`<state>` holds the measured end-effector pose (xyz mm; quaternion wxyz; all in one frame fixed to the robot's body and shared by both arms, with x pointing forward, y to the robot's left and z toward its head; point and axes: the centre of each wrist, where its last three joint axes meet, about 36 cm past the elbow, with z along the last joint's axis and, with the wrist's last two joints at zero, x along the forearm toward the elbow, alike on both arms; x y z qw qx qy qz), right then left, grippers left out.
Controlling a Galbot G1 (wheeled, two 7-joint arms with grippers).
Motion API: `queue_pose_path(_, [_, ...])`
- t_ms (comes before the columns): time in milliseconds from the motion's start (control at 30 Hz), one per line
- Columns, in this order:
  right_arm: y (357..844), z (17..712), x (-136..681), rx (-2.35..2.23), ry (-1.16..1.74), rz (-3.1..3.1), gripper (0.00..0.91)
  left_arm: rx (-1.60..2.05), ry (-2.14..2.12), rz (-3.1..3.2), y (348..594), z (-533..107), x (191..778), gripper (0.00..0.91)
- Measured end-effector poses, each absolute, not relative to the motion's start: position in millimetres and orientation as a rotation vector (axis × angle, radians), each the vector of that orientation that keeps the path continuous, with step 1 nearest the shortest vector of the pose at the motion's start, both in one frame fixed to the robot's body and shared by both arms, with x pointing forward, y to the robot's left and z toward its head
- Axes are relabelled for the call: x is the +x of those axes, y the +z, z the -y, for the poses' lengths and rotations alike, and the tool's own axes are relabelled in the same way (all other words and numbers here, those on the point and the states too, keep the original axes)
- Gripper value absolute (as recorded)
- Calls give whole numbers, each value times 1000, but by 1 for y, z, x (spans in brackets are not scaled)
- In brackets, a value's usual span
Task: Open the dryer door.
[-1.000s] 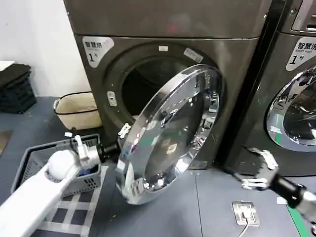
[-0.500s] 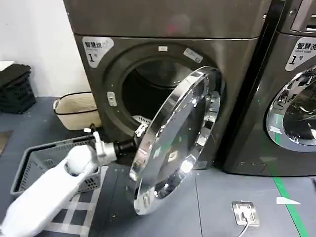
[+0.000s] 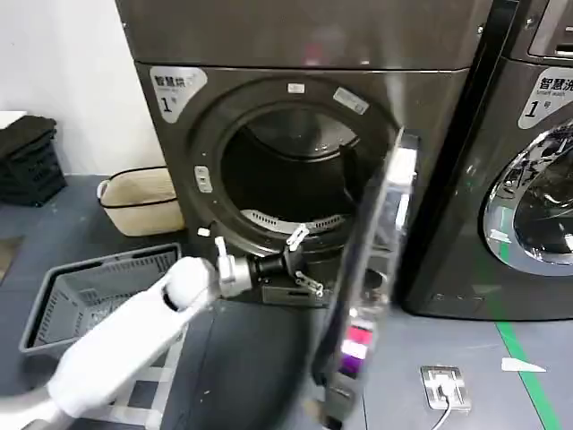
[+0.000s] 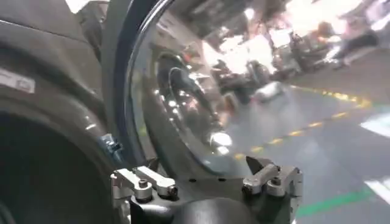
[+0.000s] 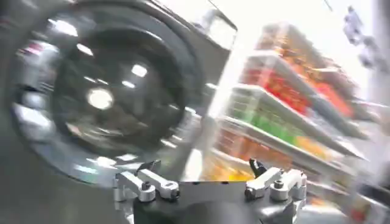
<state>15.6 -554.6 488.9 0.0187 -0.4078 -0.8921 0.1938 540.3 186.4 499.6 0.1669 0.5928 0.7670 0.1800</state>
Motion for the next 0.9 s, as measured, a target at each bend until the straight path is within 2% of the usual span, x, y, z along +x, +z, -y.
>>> queue_pose_path(500, [487, 561, -65, -1860, 589, 2259, 907, 1737, 483, -2138, 495, -107, 554, 907])
queue_pose_path(900, [489, 545, -76, -1991, 621, 2124, 907, 1749, 479, -2120, 490, -49, 564, 907])
